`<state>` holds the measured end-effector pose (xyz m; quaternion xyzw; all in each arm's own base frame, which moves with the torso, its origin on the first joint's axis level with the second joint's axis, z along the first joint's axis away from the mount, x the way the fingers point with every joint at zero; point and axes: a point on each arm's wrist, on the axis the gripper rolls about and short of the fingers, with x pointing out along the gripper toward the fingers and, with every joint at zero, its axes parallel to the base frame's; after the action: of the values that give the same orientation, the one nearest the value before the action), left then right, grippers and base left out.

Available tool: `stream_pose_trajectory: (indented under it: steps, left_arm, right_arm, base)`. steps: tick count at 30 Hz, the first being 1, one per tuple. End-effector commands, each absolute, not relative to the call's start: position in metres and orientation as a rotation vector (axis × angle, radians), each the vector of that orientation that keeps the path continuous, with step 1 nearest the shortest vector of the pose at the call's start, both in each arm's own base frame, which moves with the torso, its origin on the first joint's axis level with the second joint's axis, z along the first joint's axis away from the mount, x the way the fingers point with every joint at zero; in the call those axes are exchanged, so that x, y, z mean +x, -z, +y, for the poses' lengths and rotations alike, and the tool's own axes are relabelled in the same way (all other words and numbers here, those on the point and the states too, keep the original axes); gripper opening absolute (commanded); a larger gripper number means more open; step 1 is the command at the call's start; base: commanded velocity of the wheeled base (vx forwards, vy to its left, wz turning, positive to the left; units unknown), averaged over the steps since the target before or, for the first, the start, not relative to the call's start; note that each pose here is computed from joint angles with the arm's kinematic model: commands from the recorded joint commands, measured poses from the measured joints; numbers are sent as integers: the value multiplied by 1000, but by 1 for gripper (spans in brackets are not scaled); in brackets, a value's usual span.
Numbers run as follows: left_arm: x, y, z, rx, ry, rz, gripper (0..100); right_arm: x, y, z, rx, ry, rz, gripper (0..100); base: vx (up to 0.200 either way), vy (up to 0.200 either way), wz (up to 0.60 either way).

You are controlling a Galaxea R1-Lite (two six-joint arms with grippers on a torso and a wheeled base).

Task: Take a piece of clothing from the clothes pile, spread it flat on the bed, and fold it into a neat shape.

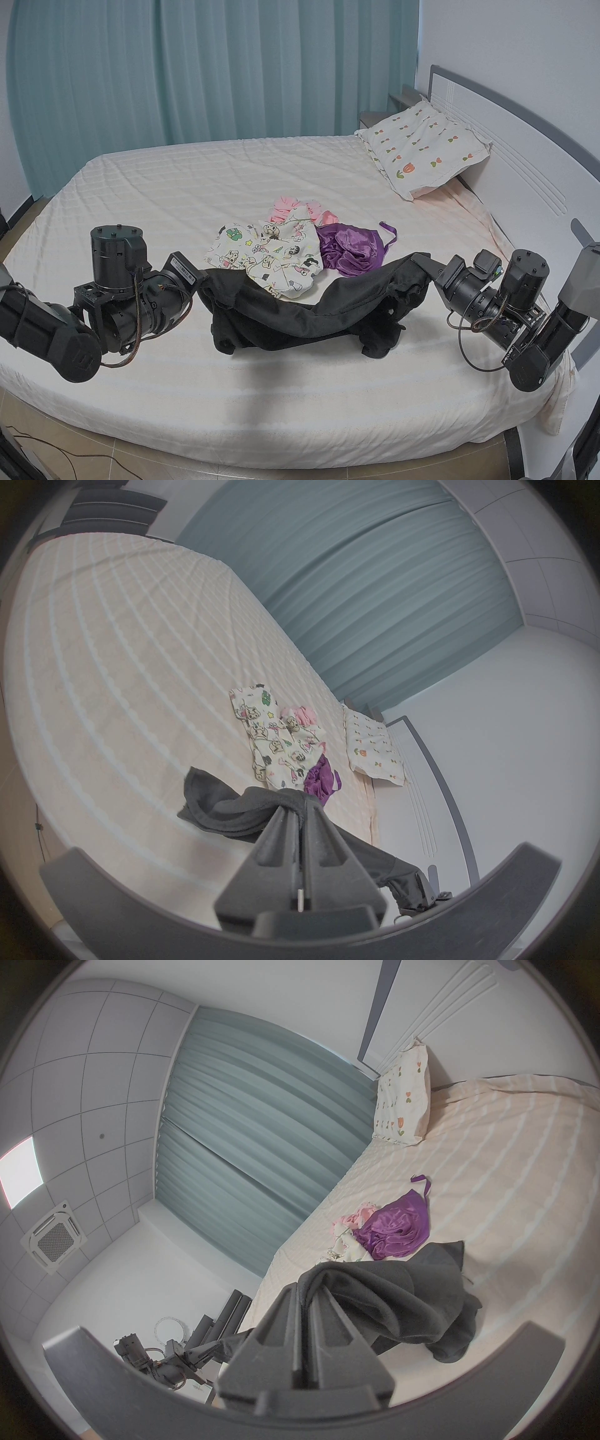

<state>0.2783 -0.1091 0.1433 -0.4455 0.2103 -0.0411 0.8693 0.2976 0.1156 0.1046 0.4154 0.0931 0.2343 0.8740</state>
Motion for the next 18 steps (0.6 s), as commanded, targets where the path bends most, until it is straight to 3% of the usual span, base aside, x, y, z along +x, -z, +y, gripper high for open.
stream_pose_trajectory:
  steps: [1,18]
  left_arm:
    - [281,-143,-104,-936,68,431,0]
    - [274,-153,-96,-944,66,400,0]
  right_arm:
    - [296,-103,118,867,-496,199,0]
    - [294,-123,145,852,-607,153,0]
  base:
    - [0,200,0]
    - [0,200,0]
